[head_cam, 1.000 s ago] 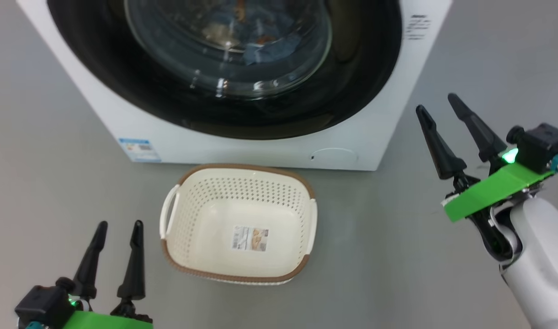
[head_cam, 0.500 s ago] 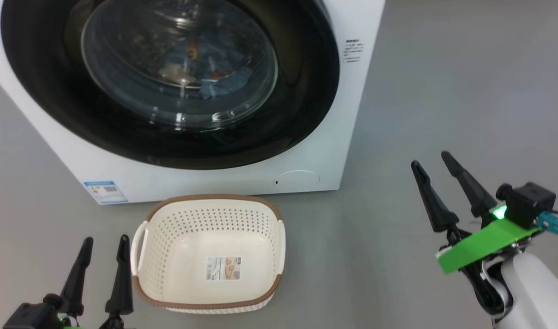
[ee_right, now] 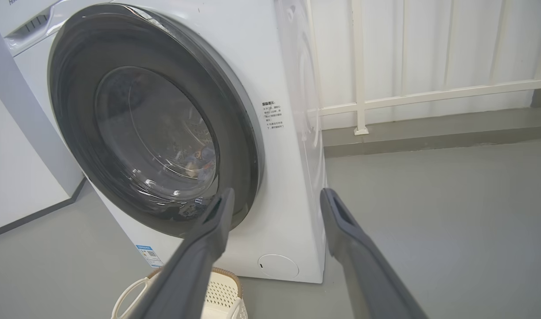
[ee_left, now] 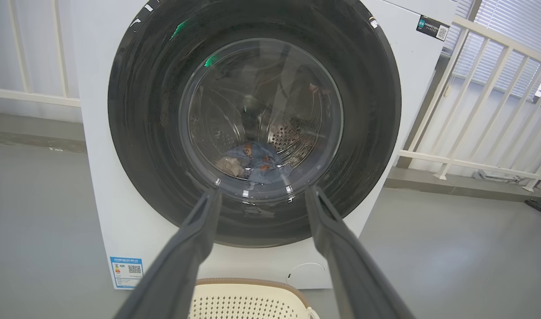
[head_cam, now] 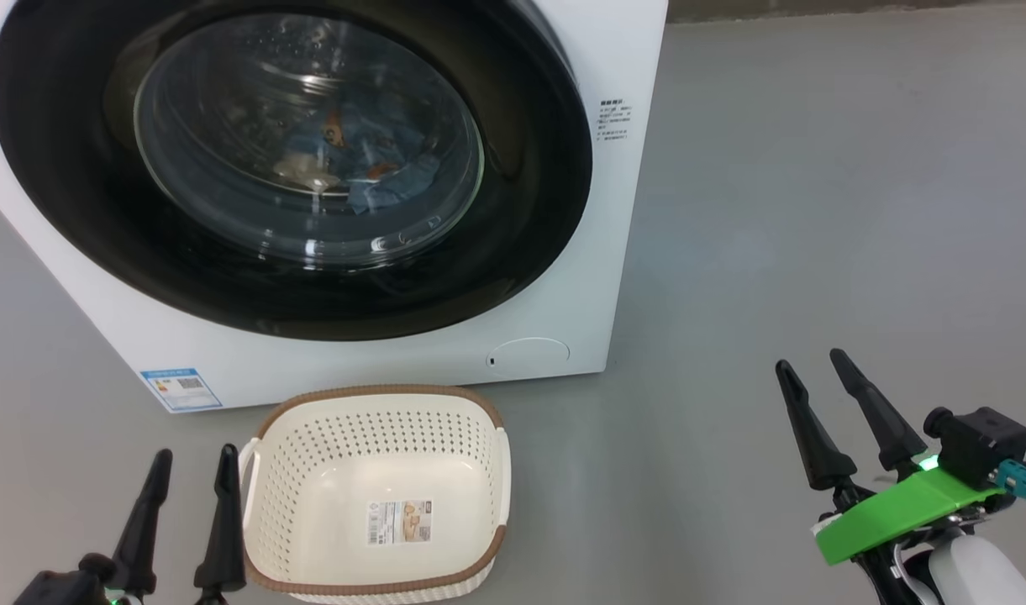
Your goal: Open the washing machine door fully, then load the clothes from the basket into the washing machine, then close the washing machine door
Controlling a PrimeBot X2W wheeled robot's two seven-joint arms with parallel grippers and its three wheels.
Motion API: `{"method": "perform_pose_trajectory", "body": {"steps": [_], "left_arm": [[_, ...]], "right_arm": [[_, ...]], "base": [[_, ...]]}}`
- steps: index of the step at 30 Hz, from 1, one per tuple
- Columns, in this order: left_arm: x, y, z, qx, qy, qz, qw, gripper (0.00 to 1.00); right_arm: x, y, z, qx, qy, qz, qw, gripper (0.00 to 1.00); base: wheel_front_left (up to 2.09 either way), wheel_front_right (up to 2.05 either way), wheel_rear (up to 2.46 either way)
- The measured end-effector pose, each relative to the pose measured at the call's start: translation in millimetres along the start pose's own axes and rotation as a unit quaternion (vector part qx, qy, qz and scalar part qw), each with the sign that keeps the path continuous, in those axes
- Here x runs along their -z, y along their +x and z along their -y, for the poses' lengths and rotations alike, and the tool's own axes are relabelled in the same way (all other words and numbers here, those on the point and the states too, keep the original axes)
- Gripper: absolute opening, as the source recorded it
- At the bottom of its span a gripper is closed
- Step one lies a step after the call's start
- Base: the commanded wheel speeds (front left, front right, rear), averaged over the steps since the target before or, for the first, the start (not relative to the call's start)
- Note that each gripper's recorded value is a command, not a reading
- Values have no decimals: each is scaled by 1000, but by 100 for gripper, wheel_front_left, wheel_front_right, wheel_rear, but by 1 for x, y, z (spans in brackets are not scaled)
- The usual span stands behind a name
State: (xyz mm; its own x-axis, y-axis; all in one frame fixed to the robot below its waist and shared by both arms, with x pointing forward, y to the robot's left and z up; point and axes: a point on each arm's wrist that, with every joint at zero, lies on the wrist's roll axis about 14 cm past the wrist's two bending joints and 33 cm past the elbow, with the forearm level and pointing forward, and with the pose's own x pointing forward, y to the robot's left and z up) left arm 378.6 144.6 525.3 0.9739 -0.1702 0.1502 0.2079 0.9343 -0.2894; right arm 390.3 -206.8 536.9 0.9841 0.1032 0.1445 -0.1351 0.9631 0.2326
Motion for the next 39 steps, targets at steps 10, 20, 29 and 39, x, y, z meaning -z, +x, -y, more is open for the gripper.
{"method": "perform_pose_trajectory", "body": {"steps": [10, 20, 29, 39], "left_arm": [[0, -13, -3, -5, -2, -3, 1000, 100], [-3, -14, -5, -9, -1, 0, 1000, 100], [-2, -14, -6, -10, 0, -1, 1000, 100], [-1, -14, -8, -13, -1, -2, 1000, 100]], "right_arm": [[-1, -12, 7, 15, 2, 2, 1000, 100], [-1, -12, 8, 16, 1, 1, 1000, 100], [1, -12, 8, 17, 1, -1, 1000, 100], [3, -11, 8, 17, 1, -4, 1000, 100]], "base": [[0, 0, 0], [0, 0, 0], [0, 0, 0], [0, 0, 0]]}}
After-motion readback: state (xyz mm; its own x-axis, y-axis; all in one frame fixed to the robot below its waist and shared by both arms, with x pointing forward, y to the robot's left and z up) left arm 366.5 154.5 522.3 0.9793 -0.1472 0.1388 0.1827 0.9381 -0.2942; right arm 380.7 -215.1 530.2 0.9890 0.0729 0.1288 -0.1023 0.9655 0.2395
